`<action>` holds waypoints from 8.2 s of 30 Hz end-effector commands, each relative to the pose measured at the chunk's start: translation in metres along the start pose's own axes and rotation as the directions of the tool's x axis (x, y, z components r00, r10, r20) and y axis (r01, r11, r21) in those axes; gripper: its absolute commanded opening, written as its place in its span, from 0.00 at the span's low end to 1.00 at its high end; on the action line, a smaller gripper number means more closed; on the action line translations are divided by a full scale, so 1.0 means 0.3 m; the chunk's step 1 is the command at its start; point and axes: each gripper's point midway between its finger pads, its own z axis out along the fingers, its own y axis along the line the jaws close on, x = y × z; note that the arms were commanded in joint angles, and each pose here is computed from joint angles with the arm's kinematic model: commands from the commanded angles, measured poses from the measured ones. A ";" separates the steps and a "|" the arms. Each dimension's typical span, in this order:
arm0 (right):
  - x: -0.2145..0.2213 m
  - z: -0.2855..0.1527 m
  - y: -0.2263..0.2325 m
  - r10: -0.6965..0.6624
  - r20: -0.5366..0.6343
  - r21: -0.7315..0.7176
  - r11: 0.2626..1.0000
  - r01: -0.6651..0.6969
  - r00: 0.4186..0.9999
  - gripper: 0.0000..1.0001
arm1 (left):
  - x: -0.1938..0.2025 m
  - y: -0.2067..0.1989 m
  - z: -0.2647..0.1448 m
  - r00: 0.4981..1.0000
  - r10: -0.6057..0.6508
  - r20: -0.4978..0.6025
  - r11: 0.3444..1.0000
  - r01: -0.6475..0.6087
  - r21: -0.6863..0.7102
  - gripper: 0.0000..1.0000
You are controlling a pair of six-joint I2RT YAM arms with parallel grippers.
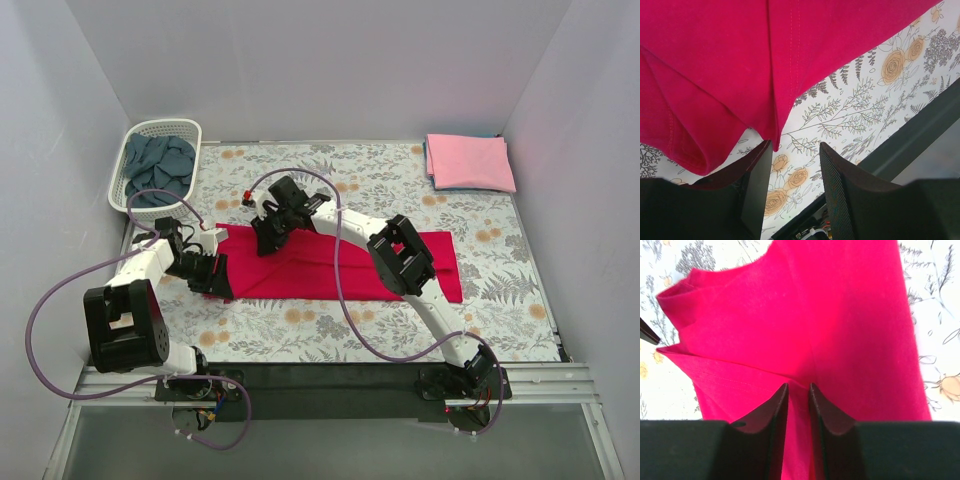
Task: Fold and stack the t-shirts
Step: Fold the tshirt
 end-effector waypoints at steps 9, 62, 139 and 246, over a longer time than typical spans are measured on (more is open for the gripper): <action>-0.091 -0.080 0.088 -0.041 0.058 -0.044 0.998 0.043 0.998 0.01 | -0.025 0.020 -0.004 0.999 0.034 0.017 0.999 -0.033 -0.016 0.40; -0.055 -0.300 0.130 0.134 0.235 -0.078 0.990 -0.119 0.963 0.01 | -0.287 0.150 -0.122 0.993 0.120 0.013 0.974 -0.115 -0.197 0.00; 0.625 -1.273 -0.338 0.293 -0.183 0.455 0.871 -0.184 0.938 0.43 | -0.834 0.331 0.292 0.997 0.034 0.070 0.901 0.000 -0.434 0.15; 0.749 -0.652 0.555 -0.262 -0.463 -0.410 0.910 0.058 0.847 0.30 | -0.974 -0.006 0.146 0.921 -0.125 0.370 0.977 0.179 -0.116 0.35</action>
